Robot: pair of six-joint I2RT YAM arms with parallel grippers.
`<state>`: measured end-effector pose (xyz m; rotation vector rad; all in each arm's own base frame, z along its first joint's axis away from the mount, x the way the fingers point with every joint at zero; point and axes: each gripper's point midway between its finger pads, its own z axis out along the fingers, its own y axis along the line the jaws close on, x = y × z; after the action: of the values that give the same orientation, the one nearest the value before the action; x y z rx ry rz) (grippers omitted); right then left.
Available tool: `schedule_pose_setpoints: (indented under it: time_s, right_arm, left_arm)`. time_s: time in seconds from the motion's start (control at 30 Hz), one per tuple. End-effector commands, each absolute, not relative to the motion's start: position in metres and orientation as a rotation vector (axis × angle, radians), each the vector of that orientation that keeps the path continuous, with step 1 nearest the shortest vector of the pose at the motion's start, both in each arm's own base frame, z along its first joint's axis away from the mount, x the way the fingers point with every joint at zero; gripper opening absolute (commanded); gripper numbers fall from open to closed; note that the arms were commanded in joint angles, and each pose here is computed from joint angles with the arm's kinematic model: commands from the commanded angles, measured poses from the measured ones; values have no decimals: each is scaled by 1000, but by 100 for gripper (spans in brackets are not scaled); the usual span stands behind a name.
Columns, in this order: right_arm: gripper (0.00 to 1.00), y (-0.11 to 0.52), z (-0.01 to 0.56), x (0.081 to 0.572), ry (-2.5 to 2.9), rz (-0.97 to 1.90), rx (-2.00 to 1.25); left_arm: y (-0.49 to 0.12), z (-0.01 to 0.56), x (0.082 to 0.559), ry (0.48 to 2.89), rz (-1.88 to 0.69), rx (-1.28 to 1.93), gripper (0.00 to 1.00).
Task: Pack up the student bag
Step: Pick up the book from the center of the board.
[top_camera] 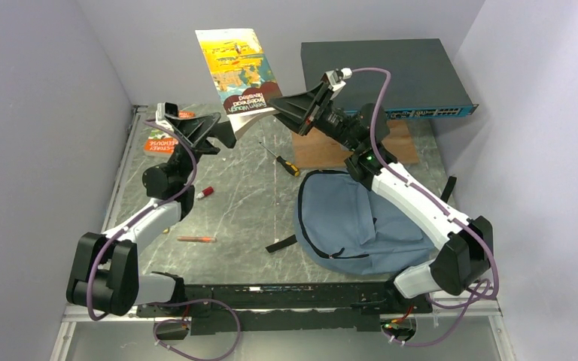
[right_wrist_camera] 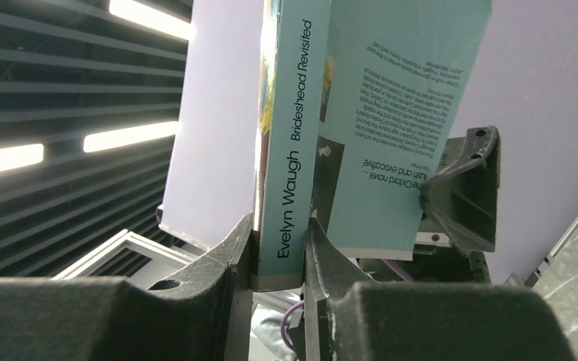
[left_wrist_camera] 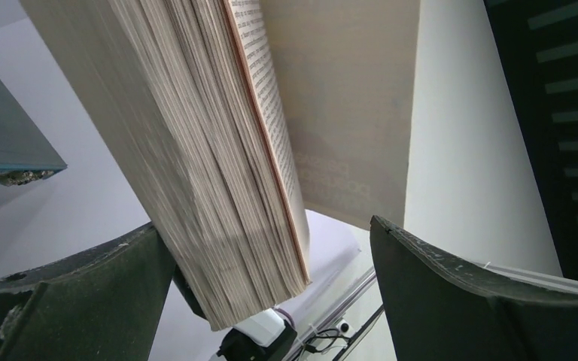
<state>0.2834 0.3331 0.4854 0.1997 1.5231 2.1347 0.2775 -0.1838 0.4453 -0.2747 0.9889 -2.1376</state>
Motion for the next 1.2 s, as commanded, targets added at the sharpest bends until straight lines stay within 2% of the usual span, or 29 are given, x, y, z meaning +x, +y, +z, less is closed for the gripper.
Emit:
schedule_pose_setpoints:
  time_s: [0.0,0.2,0.4,0.9,1.0,1.17]
  right_arm:
    - [0,308,537,255,1286,2163,89]
    - [0,304,522,261,1348,2034,128]
    - [0,312,515,263,1404,1935,118]
    - [0,346,494,253,1501,1640,-6]
    - [0,351,490,253,1501,1621,-8]
    - [0,354,483,256,1524,1569,-5]
  left_arm:
    - [-172,487,234,766,-2139,-52,100]
    - [-167,497,218,716,-2074,0,100]
    - [-171,500,214,772,-1968,20,100]
    - [-179,470,247,1101,-1543,-48,99]
    - [-183,469,247,1087,-1595,-27,91]
    - [-187,465,244,1045,-1679,-5,63]
